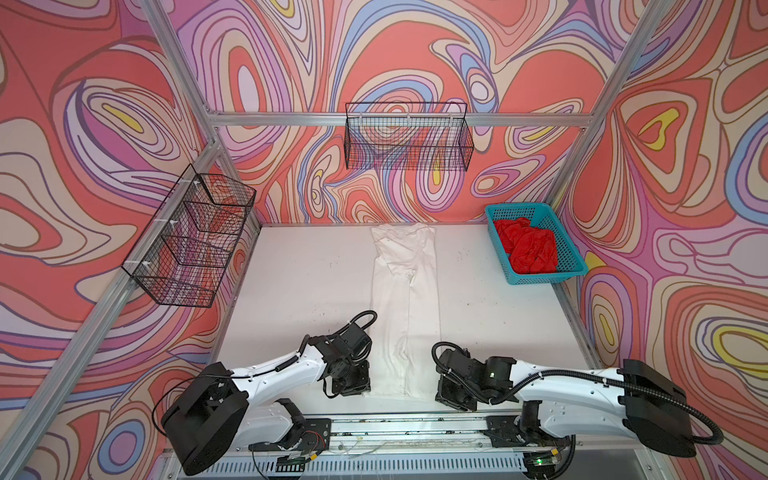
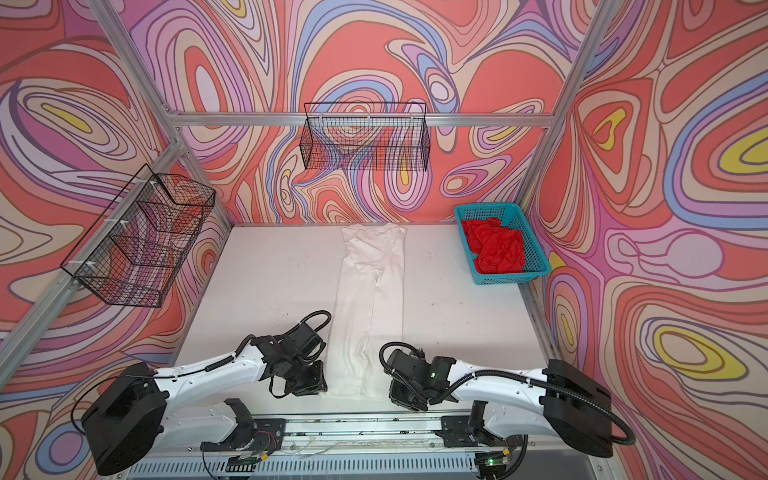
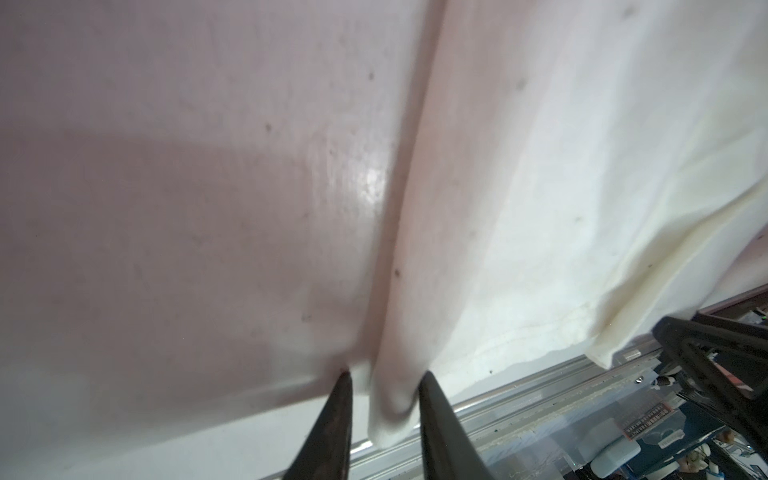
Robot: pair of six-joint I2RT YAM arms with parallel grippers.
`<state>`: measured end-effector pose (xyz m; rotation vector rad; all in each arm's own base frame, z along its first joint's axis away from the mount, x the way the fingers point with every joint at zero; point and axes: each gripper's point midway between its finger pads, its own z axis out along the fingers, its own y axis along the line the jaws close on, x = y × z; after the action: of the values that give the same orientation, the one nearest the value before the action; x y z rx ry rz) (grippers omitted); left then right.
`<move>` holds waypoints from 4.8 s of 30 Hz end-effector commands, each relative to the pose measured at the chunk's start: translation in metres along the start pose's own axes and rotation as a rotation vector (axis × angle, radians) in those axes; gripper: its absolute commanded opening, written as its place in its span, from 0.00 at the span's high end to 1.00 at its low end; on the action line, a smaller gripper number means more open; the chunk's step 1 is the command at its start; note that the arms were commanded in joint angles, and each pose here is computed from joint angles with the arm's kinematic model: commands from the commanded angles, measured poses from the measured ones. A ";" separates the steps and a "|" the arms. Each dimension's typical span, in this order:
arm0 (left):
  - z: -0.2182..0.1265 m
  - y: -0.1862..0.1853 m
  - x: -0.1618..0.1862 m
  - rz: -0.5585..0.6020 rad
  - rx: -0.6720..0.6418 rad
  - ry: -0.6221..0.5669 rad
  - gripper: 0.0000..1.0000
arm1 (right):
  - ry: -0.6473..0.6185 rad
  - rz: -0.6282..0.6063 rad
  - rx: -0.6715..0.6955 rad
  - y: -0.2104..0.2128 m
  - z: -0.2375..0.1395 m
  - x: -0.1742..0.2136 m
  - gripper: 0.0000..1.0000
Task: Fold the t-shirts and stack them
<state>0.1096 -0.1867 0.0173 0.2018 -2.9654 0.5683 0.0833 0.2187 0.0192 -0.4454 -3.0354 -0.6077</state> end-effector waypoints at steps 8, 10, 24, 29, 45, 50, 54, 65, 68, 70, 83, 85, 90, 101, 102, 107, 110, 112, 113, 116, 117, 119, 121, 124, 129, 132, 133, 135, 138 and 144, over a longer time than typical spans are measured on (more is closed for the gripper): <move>0.004 0.016 0.009 -0.029 -0.059 0.022 1.00 | -0.043 0.027 0.030 -0.005 -0.001 -0.006 1.00; -0.002 0.010 0.007 -0.026 -0.043 0.009 1.00 | -0.046 0.026 0.024 -0.001 -0.005 -0.006 1.00; -0.083 -0.046 -0.027 0.032 0.058 -0.135 1.00 | -0.178 0.041 -0.060 0.048 -0.078 -0.047 1.00; -0.116 -0.065 -0.060 0.017 0.131 -0.197 1.00 | -0.216 0.001 -0.078 0.073 -0.101 -0.092 1.00; -0.120 -0.103 -0.210 0.062 0.153 -0.256 1.00 | -0.302 -0.110 -0.089 0.102 -0.112 -0.272 1.00; -0.112 -0.111 -0.248 0.068 0.153 -0.260 1.00 | -0.286 -0.112 -0.089 0.101 -0.096 -0.305 1.00; -0.101 -0.115 -0.267 0.058 0.150 -0.250 1.00 | -0.284 -0.103 -0.087 0.097 -0.090 -0.320 1.00; -0.090 -0.101 -0.303 0.004 0.128 -0.276 1.00 | -0.276 -0.111 -0.106 0.101 -0.078 -0.359 1.00; -0.086 -0.104 -0.310 0.008 0.136 -0.272 1.00 | -0.268 -0.106 -0.104 0.098 -0.071 -0.365 1.00; -0.083 -0.105 -0.315 0.009 0.137 -0.268 1.00 | -0.265 -0.102 -0.107 0.096 -0.067 -0.368 1.00; -0.071 -0.093 -0.329 -0.011 0.103 -0.276 1.00 | -0.272 -0.101 -0.114 0.095 -0.059 -0.386 1.00; -0.073 -0.093 -0.333 -0.011 0.108 -0.287 1.00 | -0.276 -0.102 -0.117 0.097 -0.059 -0.389 1.00; -0.074 -0.098 -0.340 -0.007 0.123 -0.289 1.00 | -0.280 -0.102 -0.112 0.098 -0.059 -0.395 1.00; -0.064 -0.099 -0.351 -0.013 0.120 -0.284 1.00 | -0.284 -0.093 -0.107 0.093 -0.052 -0.405 1.00; -0.063 -0.099 -0.353 -0.014 0.118 -0.285 1.00 | -0.285 -0.093 -0.107 0.093 -0.051 -0.406 1.00; -0.064 -0.096 -0.360 -0.022 0.100 -0.310 0.71 | -0.292 -0.093 -0.107 0.092 -0.049 -0.412 0.72; -0.089 -0.098 -0.363 -0.021 0.085 -0.375 0.41 | -0.332 -0.103 -0.107 0.095 -0.067 -0.412 0.50; -0.108 -0.101 -0.360 -0.014 0.087 -0.424 0.35 | -0.356 -0.101 -0.099 0.094 -0.079 -0.407 0.45; -0.117 -0.104 -0.356 -0.005 0.091 -0.443 0.32 | -0.356 -0.098 -0.102 0.093 -0.082 -0.401 0.43; -0.120 -0.113 -0.335 0.015 0.097 -0.433 0.31 | -0.332 -0.101 -0.118 0.094 -0.079 -0.379 0.42; -0.117 -0.116 -0.327 0.020 0.104 -0.420 0.32 | -0.316 -0.100 -0.128 0.095 -0.074 -0.372 0.42; -0.106 -0.126 -0.314 0.033 0.132 -0.390 0.35 | -0.289 -0.112 -0.163 0.101 -0.063 -0.361 0.44; -0.092 -0.133 -0.307 0.035 0.151 -0.354 0.37 | -0.263 -0.121 -0.180 0.107 -0.051 -0.358 0.48; -0.068 -0.135 -0.309 0.016 0.162 -0.310 0.39 | -0.252 -0.136 -0.209 0.114 -0.039 -0.363 0.51; -0.051 -0.135 -0.335 0.024 0.137 -0.318 0.42 | -0.261 -0.187 -0.197 0.125 -0.025 -0.390 0.53; -0.043 -0.130 -0.353 0.031 0.097 -0.329 0.42 | -0.269 -0.200 -0.173 0.127 -0.015 -0.404 0.54; -0.039 -0.126 -0.357 0.024 0.089 -0.326 0.42 | -0.269 -0.197 -0.155 0.123 -0.009 -0.409 0.54; -0.031 -0.116 -0.362 0.007 0.063 -0.321 0.42 | -0.266 -0.188 -0.125 0.117 -0.002 -0.415 0.54; -0.020 -0.100 -0.362 -0.014 0.025 -0.306 0.42 | -0.240 -0.169 -0.087 0.103 0.013 -0.415 0.54; -0.008 -0.078 -0.352 -0.018 -0.045 -0.284 0.43 | -0.216 -0.162 -0.034 0.085 0.024 -0.407 0.54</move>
<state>0.4878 -0.2404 0.0363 0.3202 -3.2710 0.7131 0.5132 0.2121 0.0370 -0.2564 -3.3213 -0.8494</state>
